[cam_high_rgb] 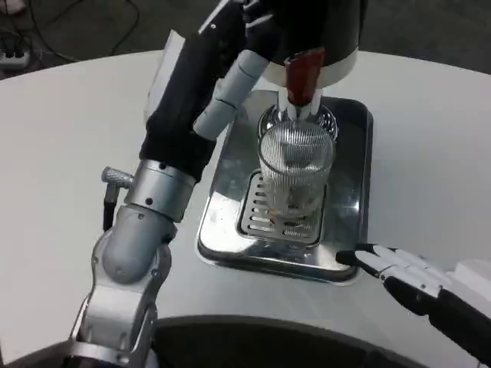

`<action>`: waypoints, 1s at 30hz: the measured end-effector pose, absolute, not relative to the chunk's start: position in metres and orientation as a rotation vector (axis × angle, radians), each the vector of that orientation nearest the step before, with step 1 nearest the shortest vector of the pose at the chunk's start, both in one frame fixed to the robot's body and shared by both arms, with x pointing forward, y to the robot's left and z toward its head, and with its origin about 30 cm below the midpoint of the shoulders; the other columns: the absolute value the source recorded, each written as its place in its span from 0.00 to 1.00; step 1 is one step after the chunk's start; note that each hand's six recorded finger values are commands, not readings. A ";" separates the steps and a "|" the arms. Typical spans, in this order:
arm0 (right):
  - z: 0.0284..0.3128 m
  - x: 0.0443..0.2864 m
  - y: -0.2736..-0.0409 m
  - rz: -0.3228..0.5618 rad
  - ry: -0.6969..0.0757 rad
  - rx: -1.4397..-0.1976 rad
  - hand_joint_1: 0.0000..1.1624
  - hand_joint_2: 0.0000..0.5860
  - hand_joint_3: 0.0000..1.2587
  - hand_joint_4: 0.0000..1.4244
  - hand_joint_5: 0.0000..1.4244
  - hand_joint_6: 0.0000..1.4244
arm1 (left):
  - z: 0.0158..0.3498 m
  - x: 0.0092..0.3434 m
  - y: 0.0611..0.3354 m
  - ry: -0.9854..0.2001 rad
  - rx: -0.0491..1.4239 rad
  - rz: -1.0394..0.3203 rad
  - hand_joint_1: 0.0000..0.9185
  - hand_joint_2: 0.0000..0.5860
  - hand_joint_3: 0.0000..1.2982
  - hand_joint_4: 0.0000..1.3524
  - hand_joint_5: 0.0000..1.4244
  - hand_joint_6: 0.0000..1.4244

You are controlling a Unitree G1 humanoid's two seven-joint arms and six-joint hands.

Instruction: Grasp the cup under the faucet to collect the drink, then remove the cup.

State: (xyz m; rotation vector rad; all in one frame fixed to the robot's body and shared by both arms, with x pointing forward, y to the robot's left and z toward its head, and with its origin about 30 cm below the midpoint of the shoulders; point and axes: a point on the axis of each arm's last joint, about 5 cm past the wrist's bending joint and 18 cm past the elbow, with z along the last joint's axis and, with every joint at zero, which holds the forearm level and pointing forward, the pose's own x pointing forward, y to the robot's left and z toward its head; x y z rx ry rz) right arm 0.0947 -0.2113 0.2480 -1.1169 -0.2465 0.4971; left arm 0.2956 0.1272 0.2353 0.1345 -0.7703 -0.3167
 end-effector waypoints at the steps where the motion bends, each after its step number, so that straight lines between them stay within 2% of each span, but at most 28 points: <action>1: 0.248 0.095 -0.211 0.497 -0.246 -1.117 0.47 0.81 0.05 0.00 0.00 0.00 | 0.235 0.296 0.125 -0.761 0.125 -0.332 0.15 0.19 0.18 0.16 0.20 0.18; 10: 0.248 0.095 -0.211 0.492 -0.249 -1.115 0.47 0.81 0.05 0.00 0.00 0.00 | 0.234 0.295 0.113 -0.718 0.061 -0.405 0.15 0.20 0.18 0.16 0.21 0.19; 20: 0.247 0.095 -0.210 0.498 -0.256 -1.109 0.46 0.81 0.05 0.00 0.00 0.00 | 0.237 0.299 0.113 -0.639 0.105 -0.522 0.15 0.20 0.18 0.15 0.21 0.20; 22: 0.247 0.095 -0.210 0.499 -0.256 -1.108 0.46 0.81 0.05 0.00 0.00 0.00 | 0.241 0.300 0.116 -0.639 0.135 -0.536 0.13 0.21 0.18 0.18 0.23 0.21; 25: 0.247 0.096 -0.209 0.498 -0.260 -1.108 0.46 0.81 0.05 0.00 0.00 0.00 | 0.248 0.299 0.124 -0.656 0.293 -0.542 0.08 0.20 0.19 0.20 0.24 0.22; 30: 0.248 0.097 -0.209 0.496 -0.267 -1.107 0.46 0.81 0.05 0.00 0.00 0.00 | 0.255 0.296 0.132 -0.692 0.450 -0.546 0.01 0.17 0.19 0.20 0.23 0.21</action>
